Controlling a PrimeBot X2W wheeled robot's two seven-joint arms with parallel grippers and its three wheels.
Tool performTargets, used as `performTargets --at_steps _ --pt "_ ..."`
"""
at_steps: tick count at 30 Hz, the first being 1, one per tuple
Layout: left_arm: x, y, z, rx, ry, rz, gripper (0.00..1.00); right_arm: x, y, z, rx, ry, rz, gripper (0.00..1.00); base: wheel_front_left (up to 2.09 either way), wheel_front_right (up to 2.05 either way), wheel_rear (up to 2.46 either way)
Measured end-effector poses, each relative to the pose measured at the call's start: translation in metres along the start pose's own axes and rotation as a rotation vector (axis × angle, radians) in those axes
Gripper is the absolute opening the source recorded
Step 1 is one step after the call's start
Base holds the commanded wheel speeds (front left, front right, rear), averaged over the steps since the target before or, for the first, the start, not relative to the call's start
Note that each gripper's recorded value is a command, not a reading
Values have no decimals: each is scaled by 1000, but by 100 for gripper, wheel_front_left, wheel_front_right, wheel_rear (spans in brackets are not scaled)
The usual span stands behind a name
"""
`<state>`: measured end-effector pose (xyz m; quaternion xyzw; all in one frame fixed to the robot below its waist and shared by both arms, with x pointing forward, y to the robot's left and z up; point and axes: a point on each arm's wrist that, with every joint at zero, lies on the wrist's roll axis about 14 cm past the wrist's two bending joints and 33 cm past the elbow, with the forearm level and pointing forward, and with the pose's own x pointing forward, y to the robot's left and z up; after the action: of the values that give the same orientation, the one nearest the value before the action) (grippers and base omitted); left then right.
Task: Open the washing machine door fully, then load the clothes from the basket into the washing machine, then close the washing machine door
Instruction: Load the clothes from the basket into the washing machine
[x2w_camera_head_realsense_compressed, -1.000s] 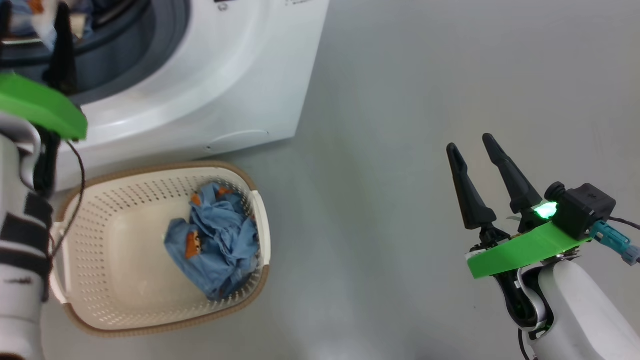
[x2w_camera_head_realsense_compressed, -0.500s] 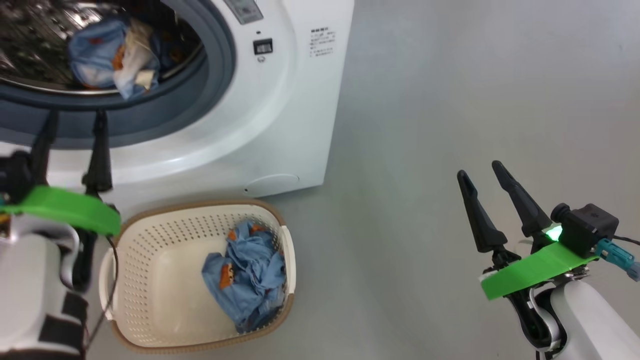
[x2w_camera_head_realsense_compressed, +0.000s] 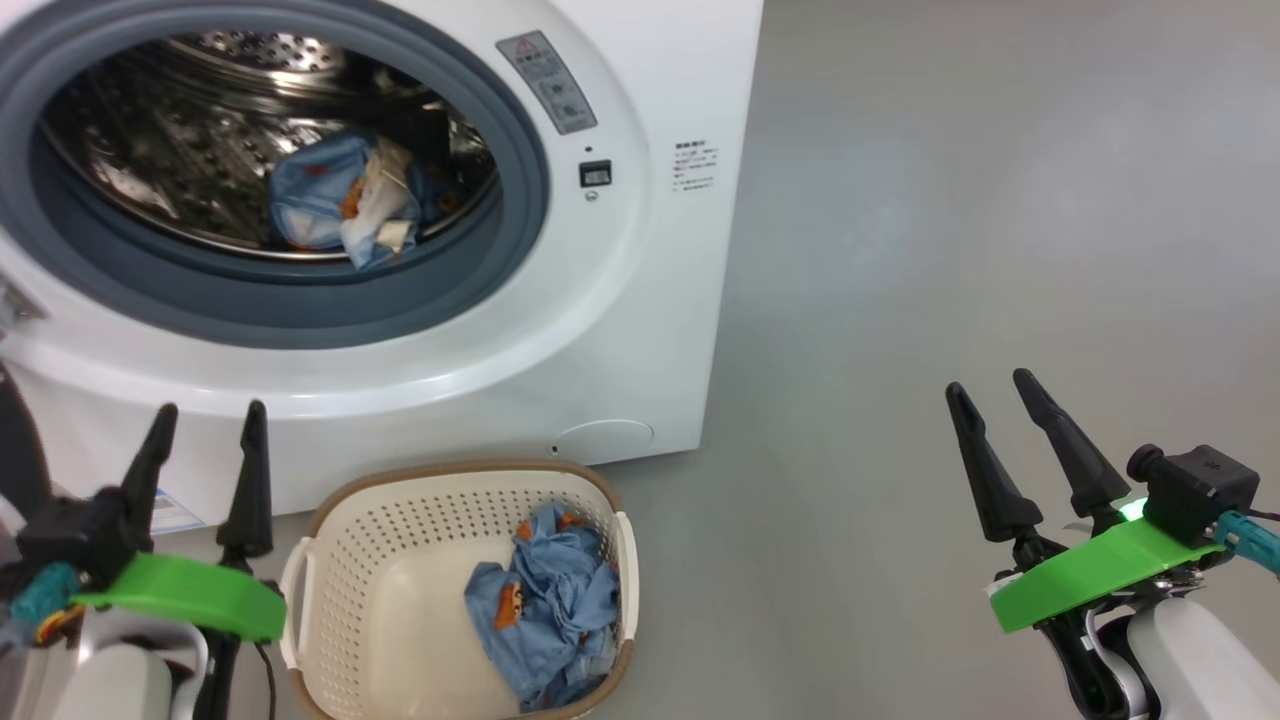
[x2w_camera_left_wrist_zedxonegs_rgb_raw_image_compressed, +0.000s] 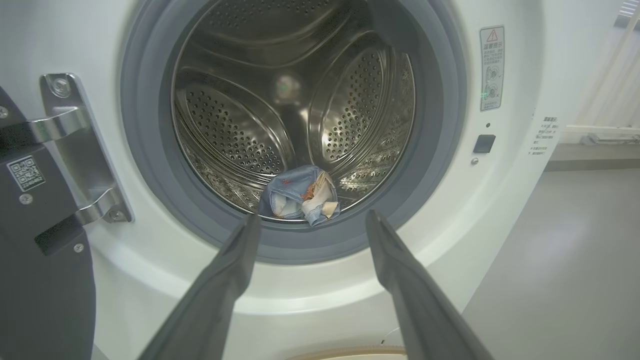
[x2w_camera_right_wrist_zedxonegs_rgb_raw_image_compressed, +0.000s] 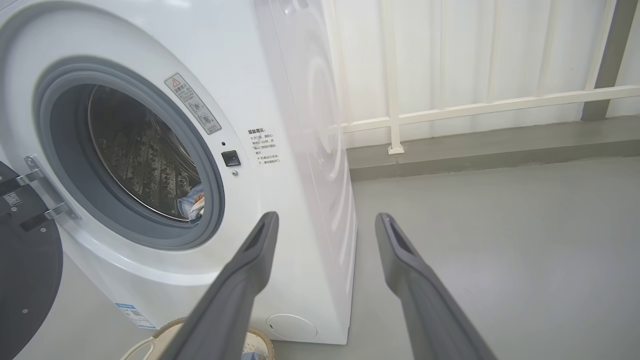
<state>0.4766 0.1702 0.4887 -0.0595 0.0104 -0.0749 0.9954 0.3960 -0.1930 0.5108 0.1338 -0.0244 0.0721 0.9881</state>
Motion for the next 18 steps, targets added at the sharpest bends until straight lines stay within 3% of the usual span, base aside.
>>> performTargets --at_steps 18 --pt "-67 13 6 -24 -41 94 100 -2 14 17 -16 -39 55 100 0 0 0"
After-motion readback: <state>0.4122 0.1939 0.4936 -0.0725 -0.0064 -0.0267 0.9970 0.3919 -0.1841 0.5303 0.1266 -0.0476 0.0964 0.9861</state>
